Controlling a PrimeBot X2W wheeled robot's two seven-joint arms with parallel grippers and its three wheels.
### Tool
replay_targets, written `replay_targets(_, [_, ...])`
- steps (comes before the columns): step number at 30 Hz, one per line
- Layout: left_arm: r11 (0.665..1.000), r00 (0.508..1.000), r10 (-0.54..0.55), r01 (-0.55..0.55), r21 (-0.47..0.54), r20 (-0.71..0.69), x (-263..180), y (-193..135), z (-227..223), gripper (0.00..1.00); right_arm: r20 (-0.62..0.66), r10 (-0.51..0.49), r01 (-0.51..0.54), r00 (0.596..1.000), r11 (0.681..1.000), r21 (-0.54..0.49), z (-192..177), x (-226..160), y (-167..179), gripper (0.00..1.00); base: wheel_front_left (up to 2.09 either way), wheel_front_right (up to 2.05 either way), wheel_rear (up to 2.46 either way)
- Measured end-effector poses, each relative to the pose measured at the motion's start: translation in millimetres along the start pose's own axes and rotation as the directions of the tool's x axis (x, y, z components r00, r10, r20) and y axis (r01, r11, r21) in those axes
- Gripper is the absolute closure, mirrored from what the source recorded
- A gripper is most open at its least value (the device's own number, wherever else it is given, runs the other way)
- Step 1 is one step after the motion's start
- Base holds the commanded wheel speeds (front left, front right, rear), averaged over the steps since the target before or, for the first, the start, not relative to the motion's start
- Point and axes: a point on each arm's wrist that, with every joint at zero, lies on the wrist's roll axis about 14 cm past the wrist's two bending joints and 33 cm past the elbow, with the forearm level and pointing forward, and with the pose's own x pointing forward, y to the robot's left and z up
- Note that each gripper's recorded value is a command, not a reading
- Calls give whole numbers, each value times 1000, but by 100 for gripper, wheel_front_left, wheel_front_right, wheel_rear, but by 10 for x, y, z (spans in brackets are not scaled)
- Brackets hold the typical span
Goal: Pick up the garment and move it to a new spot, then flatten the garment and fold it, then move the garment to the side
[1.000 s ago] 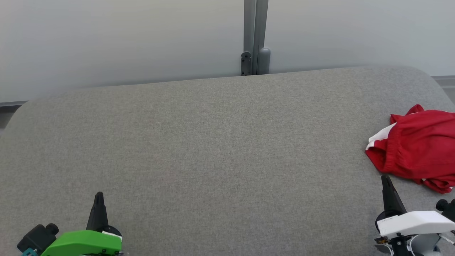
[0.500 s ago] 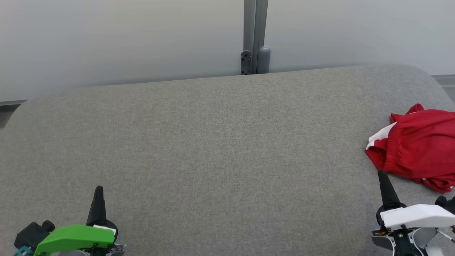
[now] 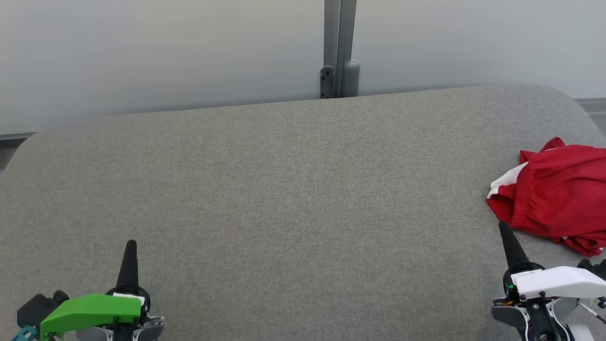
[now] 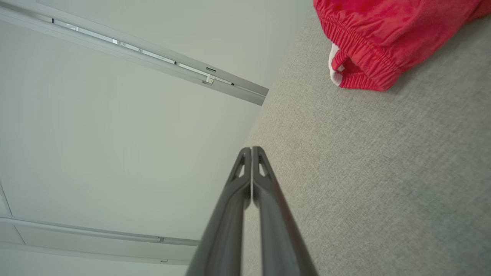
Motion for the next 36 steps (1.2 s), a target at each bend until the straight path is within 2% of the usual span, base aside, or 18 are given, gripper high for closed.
replay_targets(18, [988, 999, -39, 37, -151, -7, 62, -97, 27, 100, -14, 25, -22, 1000, 986, 168, -16, 74, 80, 100, 0, 0, 0])
replay_targets(36, [956, 997, -77, 72, -285, -6, 107, -181, 56, 100, -28, 49, -38, 998, 949, 313, -36, 126, 141, 100, 0, 0, 0])
